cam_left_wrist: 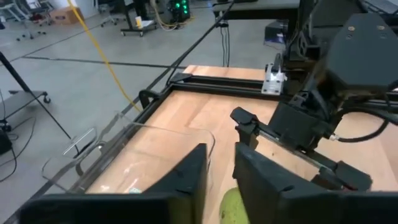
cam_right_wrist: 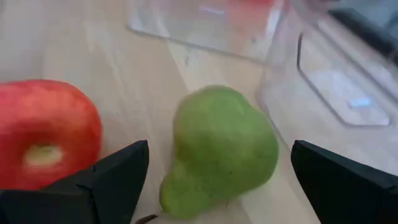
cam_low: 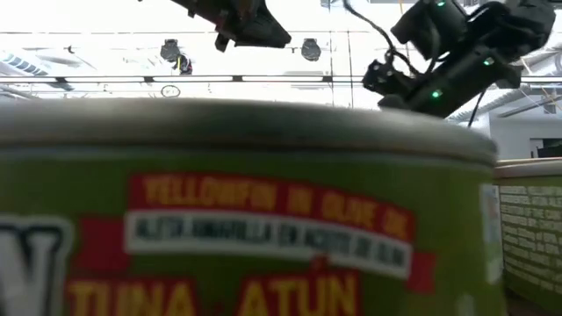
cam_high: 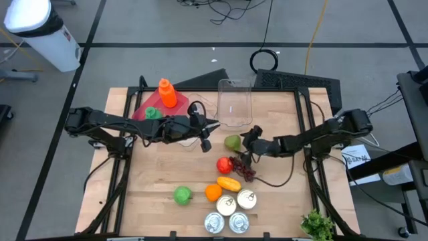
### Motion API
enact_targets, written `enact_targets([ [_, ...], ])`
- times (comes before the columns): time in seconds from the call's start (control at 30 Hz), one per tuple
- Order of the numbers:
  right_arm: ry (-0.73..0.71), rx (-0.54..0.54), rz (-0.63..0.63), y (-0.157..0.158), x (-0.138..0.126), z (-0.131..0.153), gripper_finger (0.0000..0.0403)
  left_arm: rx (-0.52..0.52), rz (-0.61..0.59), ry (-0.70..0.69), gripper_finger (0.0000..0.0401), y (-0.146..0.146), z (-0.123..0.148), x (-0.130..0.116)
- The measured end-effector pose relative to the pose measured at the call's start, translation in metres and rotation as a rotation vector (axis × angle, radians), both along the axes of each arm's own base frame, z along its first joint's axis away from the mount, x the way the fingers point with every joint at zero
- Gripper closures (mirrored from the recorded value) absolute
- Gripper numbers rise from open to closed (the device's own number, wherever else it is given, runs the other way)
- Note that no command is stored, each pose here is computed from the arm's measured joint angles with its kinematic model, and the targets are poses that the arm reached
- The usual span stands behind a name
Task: Pick & Place Food Item
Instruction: Put the green pear into the left transparent bin
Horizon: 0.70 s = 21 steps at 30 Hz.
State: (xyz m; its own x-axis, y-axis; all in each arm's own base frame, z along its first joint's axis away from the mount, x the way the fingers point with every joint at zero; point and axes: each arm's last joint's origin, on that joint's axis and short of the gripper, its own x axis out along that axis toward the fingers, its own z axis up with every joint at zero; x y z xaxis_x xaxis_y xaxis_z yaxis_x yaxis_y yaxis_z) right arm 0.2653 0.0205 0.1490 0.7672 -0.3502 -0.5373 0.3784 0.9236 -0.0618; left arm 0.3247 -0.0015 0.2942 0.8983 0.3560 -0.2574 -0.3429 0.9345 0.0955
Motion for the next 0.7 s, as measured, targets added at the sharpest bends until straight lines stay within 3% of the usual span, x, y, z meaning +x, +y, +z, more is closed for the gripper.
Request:
enact_targets([
  [0.33, 0.030, 0.071, -0.123, -0.003, 0.016, -0.019, 0.0028, 0.001, 0.007, 0.020, 0.0180, 0.002, -0.002, -0.001],
  [0.57, 0.013, 0.088, -0.133, -0.002, 0.026, -0.041, 0.0031, -0.024, 0.005, 0.040, 0.0156, 0.002, -0.004, -0.001],
  [0.7, 0.006, 0.113, -0.105, -0.001, 0.028, -0.045, 0.0066, -0.027, 0.007, 0.052, 0.0155, 0.002, -0.006, -0.002],
])
